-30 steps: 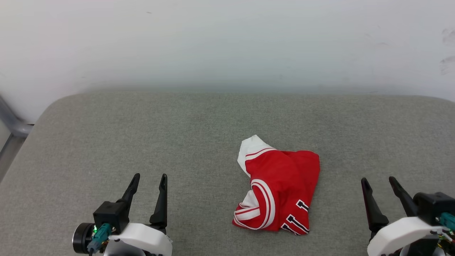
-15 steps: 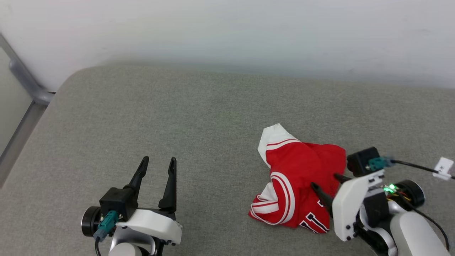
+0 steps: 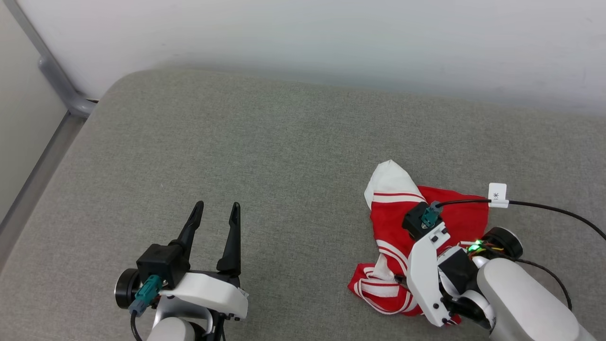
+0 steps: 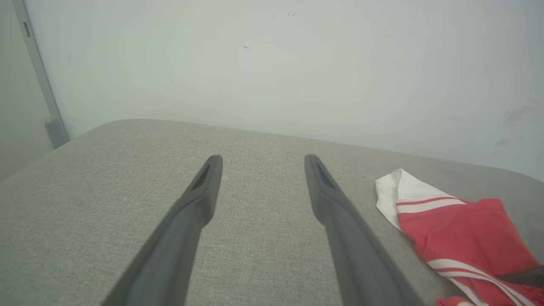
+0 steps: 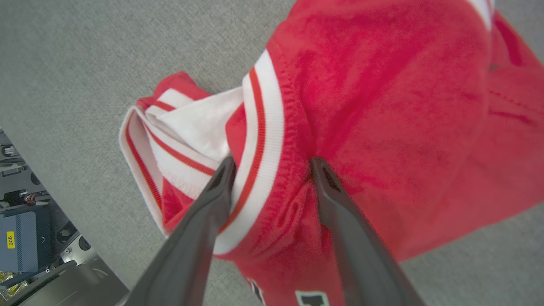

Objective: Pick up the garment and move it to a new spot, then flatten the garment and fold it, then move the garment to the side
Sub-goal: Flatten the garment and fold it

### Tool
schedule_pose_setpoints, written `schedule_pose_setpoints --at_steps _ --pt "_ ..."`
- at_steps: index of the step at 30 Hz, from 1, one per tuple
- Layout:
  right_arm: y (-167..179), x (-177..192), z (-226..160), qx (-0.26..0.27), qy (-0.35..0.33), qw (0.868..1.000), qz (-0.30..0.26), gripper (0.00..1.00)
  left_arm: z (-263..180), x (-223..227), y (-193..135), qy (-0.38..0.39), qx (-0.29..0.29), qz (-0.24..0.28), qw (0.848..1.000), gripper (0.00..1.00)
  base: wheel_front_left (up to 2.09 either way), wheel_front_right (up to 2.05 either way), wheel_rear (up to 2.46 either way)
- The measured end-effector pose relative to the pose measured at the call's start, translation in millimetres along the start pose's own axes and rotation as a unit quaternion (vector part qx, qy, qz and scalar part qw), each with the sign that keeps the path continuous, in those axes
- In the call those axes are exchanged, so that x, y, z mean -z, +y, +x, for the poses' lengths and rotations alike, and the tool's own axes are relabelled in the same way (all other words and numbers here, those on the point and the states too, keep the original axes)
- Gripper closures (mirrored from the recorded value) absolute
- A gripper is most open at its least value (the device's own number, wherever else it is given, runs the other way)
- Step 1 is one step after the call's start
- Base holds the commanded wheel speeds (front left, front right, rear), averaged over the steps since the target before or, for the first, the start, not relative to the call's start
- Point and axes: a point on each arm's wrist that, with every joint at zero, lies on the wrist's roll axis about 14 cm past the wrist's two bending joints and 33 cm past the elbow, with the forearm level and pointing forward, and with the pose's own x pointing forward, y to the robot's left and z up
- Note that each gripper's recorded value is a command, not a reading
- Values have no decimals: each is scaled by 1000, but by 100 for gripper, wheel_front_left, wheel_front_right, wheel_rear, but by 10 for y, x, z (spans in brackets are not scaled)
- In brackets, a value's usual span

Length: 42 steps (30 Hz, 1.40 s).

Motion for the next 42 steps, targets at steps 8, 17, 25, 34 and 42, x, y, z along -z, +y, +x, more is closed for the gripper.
schedule_pose_setpoints --at_steps 8,17,25,34,42 --pt "-64 -273 -49 1 -51 999 4 100 -35 -23 45 -4 -8 -2 1000 0 0 0 0" --pt "-611 -604 -565 81 -191 976 67 100 -24 -21 -109 -6 18 -3 1000 0 0 0 0" --pt "-1176 305 -930 183 -211 928 245 100 6 -5 -297 -5 51 -5 999 0 0 0 0" --pt "-919 1515 -838 217 -145 870 419 100 -9 40 -371 2 65 -5 998 0 0 0 0" --pt "-895 1576 -896 245 -183 854 421 0 -54 89 -350 11 63 -5 998 0 0 0 0"
